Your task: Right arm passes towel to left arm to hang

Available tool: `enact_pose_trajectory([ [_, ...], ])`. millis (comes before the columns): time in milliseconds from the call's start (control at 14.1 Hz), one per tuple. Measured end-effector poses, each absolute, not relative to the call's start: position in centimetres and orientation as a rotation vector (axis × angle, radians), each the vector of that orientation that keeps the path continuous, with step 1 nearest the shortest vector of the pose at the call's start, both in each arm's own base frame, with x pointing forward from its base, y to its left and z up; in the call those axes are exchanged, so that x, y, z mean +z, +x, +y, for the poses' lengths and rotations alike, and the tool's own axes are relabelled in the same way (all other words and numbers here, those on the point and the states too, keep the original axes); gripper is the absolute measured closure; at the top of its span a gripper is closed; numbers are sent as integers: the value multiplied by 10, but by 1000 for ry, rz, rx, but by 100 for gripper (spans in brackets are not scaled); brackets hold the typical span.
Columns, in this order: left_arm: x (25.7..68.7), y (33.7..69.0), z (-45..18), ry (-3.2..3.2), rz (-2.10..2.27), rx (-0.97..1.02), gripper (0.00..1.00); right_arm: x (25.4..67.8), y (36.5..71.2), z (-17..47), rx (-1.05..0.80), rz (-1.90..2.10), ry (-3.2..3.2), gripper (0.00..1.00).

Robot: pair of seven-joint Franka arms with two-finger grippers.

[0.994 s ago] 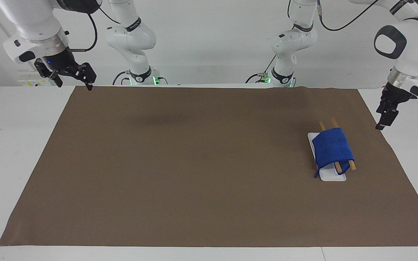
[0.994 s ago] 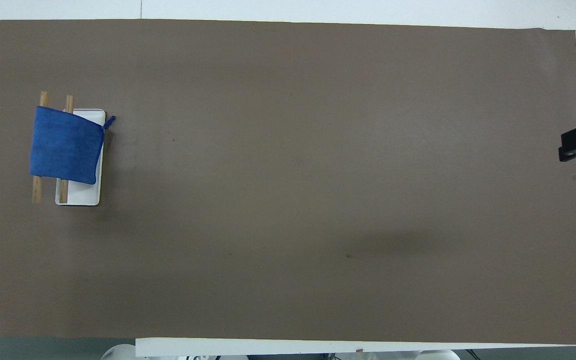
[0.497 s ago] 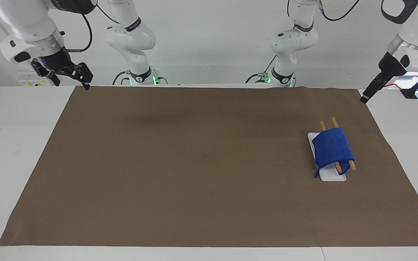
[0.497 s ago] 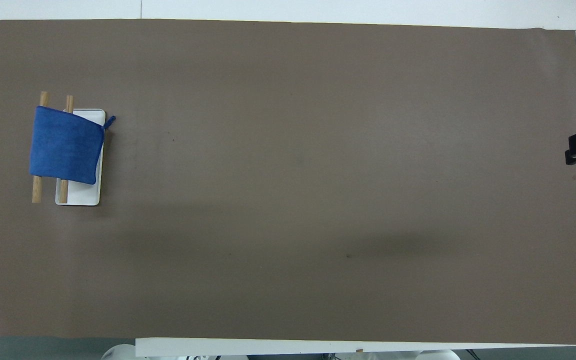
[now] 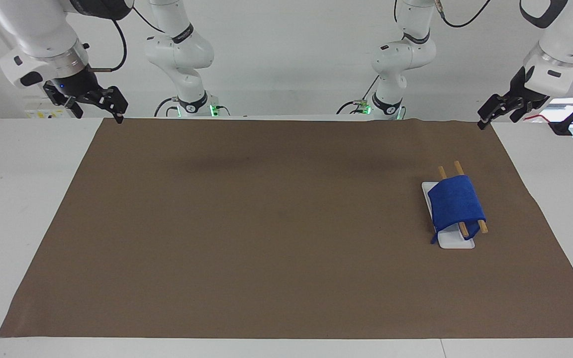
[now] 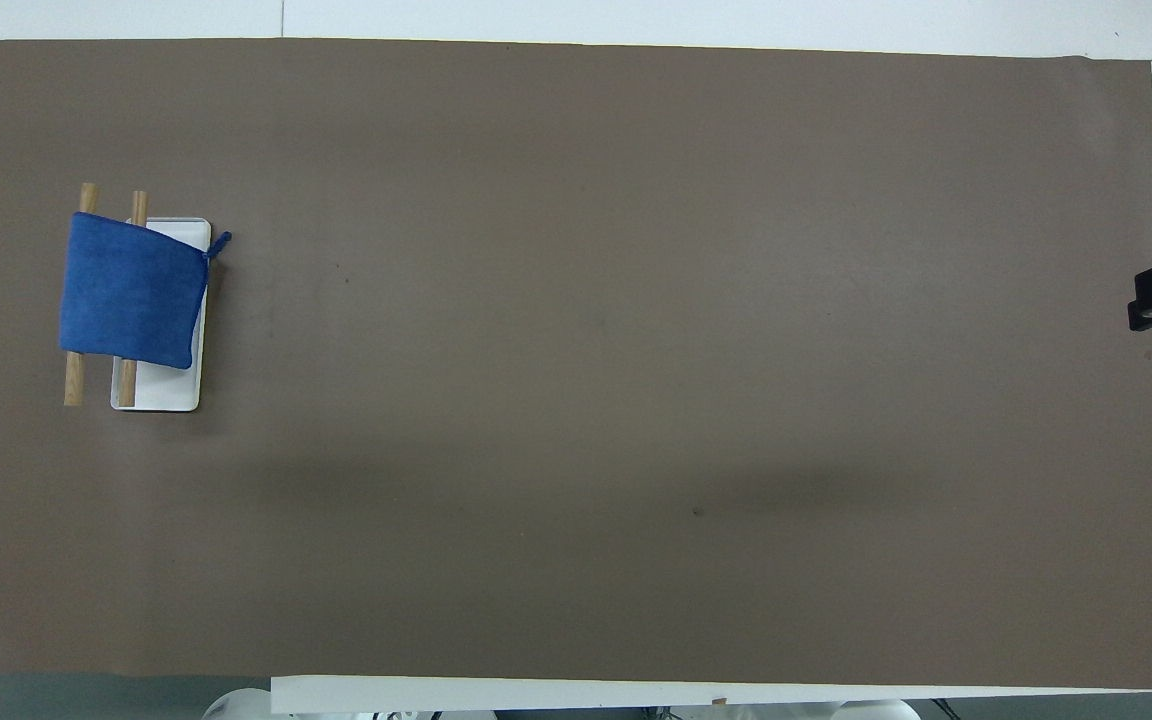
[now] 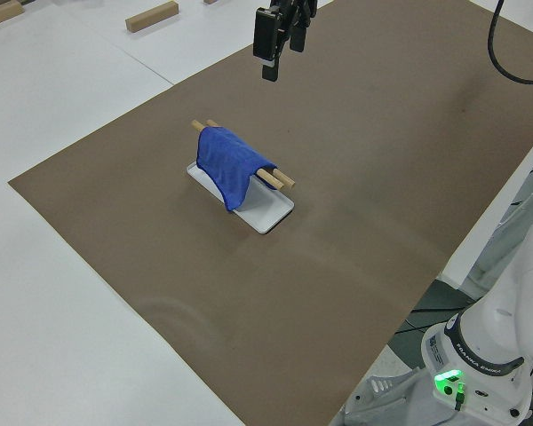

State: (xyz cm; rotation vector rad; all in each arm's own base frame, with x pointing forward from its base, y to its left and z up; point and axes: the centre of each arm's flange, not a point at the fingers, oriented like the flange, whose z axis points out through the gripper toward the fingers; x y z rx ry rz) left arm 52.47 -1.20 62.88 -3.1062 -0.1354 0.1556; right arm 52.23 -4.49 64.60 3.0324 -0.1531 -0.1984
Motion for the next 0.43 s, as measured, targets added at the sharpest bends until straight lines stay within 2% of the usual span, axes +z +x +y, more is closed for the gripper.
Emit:
enact_pose_trajectory([
  [213,621,557,-26,-3122,-81,213,0,646,522,-45,-198,-153,3032,0],
  [426,619,568,-37,-3120,-31,222,0,646,522,-45,-198,-153,3032,0],
])
